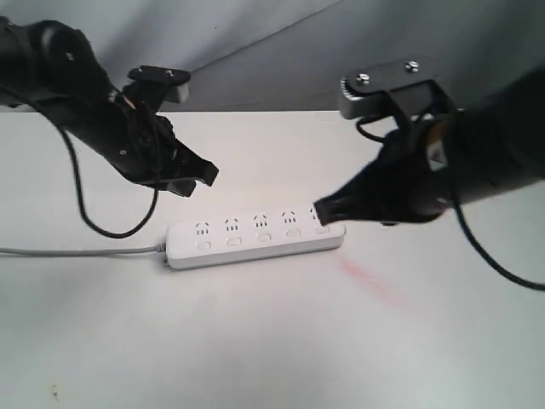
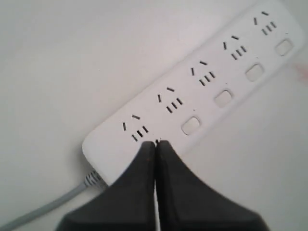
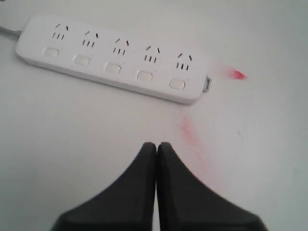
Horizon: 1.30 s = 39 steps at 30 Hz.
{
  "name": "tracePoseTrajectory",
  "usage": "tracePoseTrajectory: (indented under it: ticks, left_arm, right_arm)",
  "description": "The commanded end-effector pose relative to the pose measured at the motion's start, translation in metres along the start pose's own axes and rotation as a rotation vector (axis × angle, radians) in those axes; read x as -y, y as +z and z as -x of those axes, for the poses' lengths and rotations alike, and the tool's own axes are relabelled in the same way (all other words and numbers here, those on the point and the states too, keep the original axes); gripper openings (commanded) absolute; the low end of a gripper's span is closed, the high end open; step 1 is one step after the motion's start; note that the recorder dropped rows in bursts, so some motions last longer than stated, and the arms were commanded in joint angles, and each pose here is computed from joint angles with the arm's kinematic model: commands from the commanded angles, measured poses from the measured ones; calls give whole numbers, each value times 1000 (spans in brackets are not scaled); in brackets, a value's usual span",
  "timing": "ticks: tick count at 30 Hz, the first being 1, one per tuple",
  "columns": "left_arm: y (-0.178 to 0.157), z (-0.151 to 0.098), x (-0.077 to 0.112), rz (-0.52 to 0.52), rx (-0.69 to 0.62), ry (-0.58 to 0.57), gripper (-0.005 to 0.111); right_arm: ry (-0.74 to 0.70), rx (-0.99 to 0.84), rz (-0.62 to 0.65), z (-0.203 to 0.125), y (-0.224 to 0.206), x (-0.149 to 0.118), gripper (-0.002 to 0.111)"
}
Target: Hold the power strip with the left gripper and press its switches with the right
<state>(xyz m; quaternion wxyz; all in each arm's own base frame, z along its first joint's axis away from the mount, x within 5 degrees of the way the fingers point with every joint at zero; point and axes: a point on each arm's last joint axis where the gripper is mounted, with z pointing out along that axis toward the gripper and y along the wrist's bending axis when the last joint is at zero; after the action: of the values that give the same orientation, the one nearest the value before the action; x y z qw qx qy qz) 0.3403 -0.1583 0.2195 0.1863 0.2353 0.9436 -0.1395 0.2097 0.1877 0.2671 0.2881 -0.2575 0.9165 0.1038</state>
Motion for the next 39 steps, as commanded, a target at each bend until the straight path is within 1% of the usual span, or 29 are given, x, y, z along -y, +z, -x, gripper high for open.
tracePoseTrajectory:
  ticks: [1,3,9,12,14,17,21,23,25,27,30,32,36,39]
  left_arm:
    - [-52,-18,15,1,114,21,0]
    - [-72,-32,20,2,165,18,0]
    - [-132,-80,37,-10,396,-9,0]
    - [-150,-107,42,-17,475,-16,0]
    - [-156,-127,44,-13,521,-18,0]
    - [-167,-157,46,3,628,-11,0]
    - [-174,-193,48,6,764,-22,0]
    - [-174,-208,48,1,818,-33,0]
    - [-173,-222,48,-3,860,-42,0]
    - [-169,-234,47,-10,884,-56,0]
    - [-163,-249,46,-8,920,-52,0]
    - [-159,-255,45,-5,938,-52,0]
    - [-151,-265,40,17,1017,-70,0]
    - [-143,-270,34,40,1084,-104,0]
  right_arm:
    - [69,85,20,-35,-42,10,0]
    - [102,113,37,-52,-58,14,0]
    - [186,258,137,-104,-110,22,0]
    - [210,361,193,-131,-128,26,0]
    - [212,428,212,-148,-136,30,0]
    - [212,524,238,-172,-150,36,0]
    - [218,635,263,-203,-170,44,0]
    - [238,639,270,-206,-171,45,0]
    - [276,564,263,-212,-169,45,0]
    - [279,532,257,-214,-166,45,0]
    - [294,557,252,-212,-167,46,0]
    - [321,602,233,-209,-169,49,0]
    - [403,768,211,-198,-166,56,0]
    - [380,859,170,-195,-150,59,0]
